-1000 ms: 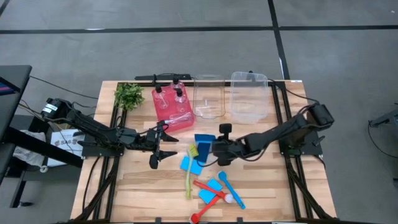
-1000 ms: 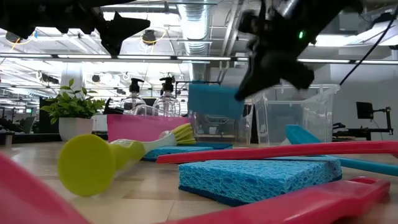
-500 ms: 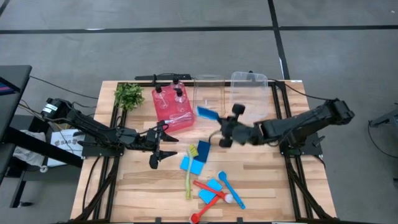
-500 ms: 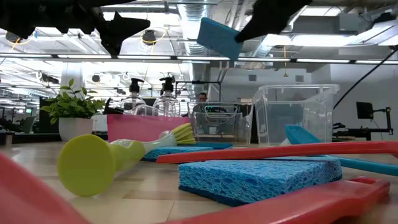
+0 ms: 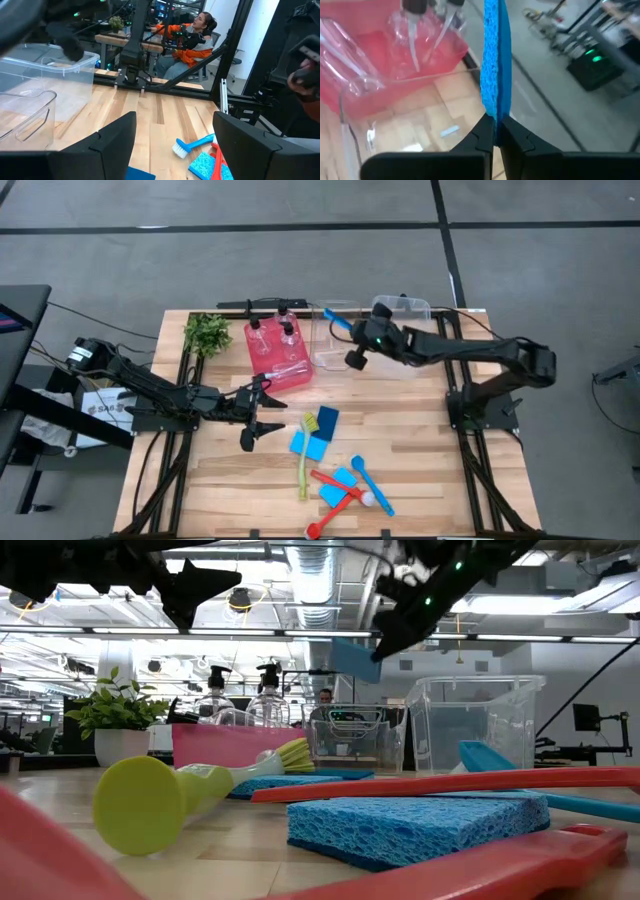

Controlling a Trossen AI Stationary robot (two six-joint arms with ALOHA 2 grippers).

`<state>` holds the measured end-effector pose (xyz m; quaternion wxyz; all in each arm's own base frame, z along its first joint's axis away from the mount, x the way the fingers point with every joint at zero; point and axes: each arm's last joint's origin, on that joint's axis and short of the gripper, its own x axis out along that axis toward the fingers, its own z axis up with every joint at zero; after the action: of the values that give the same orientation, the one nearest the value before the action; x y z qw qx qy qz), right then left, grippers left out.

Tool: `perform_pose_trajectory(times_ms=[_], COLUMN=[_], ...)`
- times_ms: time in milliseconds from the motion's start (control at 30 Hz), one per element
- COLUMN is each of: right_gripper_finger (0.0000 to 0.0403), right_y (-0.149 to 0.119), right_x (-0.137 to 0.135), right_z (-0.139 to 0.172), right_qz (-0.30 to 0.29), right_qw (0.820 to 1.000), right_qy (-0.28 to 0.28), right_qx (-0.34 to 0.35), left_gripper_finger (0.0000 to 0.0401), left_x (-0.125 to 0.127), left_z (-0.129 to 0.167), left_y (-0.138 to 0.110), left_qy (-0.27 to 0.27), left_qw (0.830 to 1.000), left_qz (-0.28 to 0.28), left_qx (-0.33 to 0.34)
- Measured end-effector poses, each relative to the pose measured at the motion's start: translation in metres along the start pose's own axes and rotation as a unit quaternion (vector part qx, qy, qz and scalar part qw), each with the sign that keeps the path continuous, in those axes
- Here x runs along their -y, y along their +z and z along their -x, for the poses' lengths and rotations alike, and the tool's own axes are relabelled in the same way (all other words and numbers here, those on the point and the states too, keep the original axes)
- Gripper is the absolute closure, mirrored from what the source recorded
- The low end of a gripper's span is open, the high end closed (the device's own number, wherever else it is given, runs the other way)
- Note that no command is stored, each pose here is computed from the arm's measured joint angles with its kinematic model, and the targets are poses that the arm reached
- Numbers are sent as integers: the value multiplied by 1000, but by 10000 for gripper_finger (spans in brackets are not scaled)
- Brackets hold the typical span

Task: Pick & Place Kitchen Sink Supplies
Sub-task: Put the blue sponge into the left transparent bin

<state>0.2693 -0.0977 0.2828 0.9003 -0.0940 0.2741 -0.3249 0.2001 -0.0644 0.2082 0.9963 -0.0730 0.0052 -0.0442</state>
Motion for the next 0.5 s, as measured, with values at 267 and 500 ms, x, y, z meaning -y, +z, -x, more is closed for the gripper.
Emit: perform_pose_trajectory(times_ms=[267,500], right_gripper_finger=[384,385], right_y=[-14,-21], right_x=[-2,-8], right_z=[-36,-46], right_qz=[-4,8], right_qw=[998,997], right_qy=[29,33], right_qx=[-47,-70], left_gripper_finger=[135,135], left_x=[0,0], left_z=[0,0], left_y=[0,0], left_qy=[0,0], left_qw=[1000,1000], left_qz=[0,0], left_qx=[0,0])
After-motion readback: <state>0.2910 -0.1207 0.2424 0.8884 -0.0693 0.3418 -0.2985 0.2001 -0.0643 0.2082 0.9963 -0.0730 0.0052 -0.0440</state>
